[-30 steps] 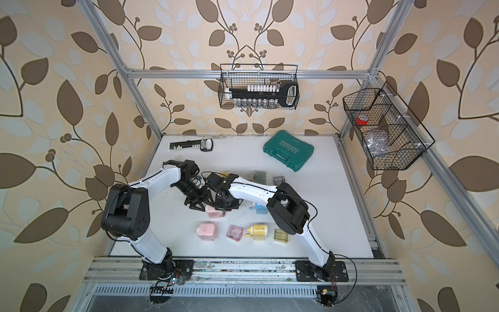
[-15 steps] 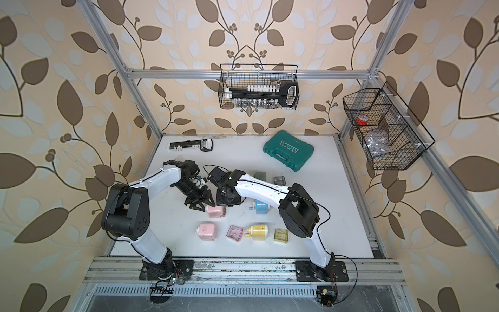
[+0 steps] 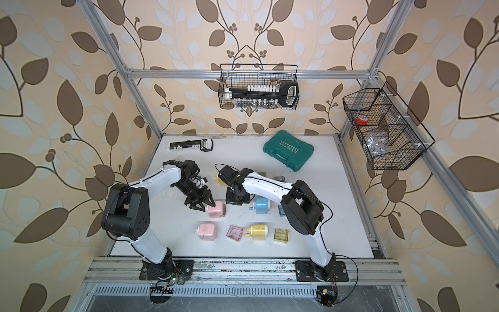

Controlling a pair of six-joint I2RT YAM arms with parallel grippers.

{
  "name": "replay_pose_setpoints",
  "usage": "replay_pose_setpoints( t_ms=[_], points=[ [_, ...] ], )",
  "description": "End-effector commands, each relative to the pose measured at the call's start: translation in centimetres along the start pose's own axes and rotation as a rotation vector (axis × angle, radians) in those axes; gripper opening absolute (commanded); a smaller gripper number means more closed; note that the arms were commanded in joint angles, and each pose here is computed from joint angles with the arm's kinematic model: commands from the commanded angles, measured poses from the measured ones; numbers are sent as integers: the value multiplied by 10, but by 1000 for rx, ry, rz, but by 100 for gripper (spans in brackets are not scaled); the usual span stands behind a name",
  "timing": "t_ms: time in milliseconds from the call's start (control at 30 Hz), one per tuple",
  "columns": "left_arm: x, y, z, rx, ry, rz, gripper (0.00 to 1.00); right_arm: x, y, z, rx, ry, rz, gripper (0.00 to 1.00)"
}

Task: Put the tray back into the pencil sharpener
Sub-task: Close the container of the pencil sharpener.

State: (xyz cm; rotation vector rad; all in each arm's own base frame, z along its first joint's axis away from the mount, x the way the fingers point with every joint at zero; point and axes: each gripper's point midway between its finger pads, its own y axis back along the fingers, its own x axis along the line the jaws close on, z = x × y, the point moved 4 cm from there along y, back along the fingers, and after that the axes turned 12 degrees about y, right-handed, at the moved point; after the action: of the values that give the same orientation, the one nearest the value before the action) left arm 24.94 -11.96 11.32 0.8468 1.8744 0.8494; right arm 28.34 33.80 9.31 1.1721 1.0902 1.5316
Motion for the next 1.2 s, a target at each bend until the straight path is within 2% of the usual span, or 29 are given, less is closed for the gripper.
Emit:
replay_pose_setpoints(
  t_ms=[0, 500, 1167],
  points=[
    [7, -15, 14, -31, -29, 66, 54, 4, -19, -5, 40, 13, 16, 0],
    [7, -16, 15, -27, -29, 63, 53, 26, -37, -7, 71, 27, 114, 0],
    [7, -17, 15, -25, -28, 59, 53, 53, -31, -9, 72, 53, 272, 0]
  ],
)
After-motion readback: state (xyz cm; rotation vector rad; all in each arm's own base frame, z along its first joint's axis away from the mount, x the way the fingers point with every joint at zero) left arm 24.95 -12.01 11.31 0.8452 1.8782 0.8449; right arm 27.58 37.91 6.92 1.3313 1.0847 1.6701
